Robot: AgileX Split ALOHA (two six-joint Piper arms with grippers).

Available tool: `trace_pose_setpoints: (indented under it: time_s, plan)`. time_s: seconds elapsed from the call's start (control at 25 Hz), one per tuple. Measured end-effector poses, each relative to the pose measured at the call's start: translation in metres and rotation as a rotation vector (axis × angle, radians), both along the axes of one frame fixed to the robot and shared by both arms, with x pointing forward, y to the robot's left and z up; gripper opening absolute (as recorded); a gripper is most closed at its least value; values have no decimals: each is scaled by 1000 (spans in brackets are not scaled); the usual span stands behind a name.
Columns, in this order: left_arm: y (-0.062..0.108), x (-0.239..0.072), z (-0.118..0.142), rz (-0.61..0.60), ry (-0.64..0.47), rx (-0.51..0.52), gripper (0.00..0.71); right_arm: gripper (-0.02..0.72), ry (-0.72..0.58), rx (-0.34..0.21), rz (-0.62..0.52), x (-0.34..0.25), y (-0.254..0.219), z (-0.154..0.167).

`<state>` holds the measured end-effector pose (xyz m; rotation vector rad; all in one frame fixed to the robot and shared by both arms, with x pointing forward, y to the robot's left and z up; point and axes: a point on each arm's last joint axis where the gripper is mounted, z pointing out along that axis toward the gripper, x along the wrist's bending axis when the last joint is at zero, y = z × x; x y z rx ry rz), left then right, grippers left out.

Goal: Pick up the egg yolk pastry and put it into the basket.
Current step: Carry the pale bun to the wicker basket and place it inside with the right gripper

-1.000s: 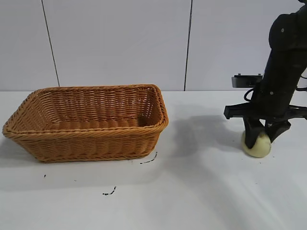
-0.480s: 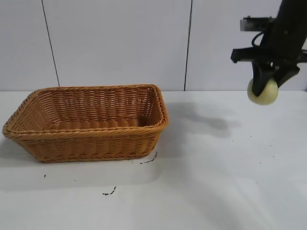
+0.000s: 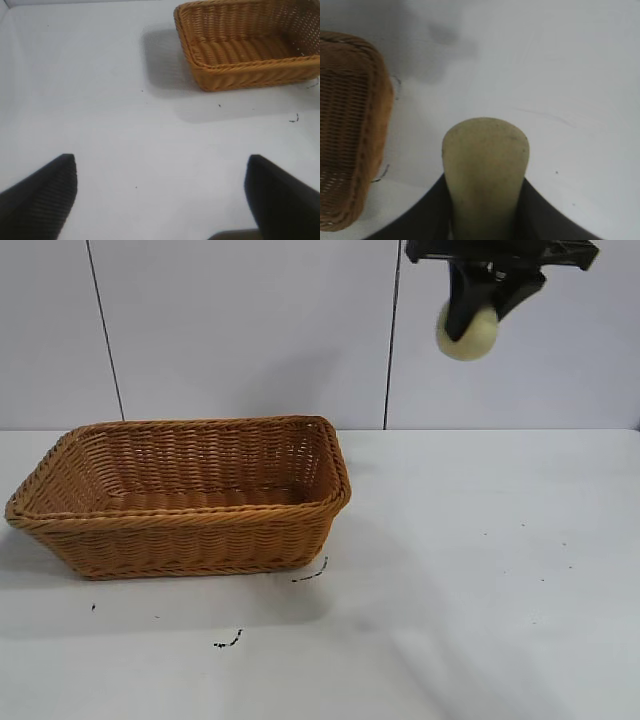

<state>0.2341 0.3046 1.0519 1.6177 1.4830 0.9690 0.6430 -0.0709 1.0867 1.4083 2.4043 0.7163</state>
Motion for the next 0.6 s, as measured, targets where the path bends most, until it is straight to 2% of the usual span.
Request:
trace_pose_setpoints:
  time_s: [0.24,0.44,0.6]
  plan:
    - [0,0,0,0,0,0,693,194,-49,23,157,-12,84,-40]
    - [0,0,0,0,0,0,693,194,-57,40,148,1,111,-102]
    - [0,0,0,0,0,0,693,195,-13,15,138,6,115,-142]
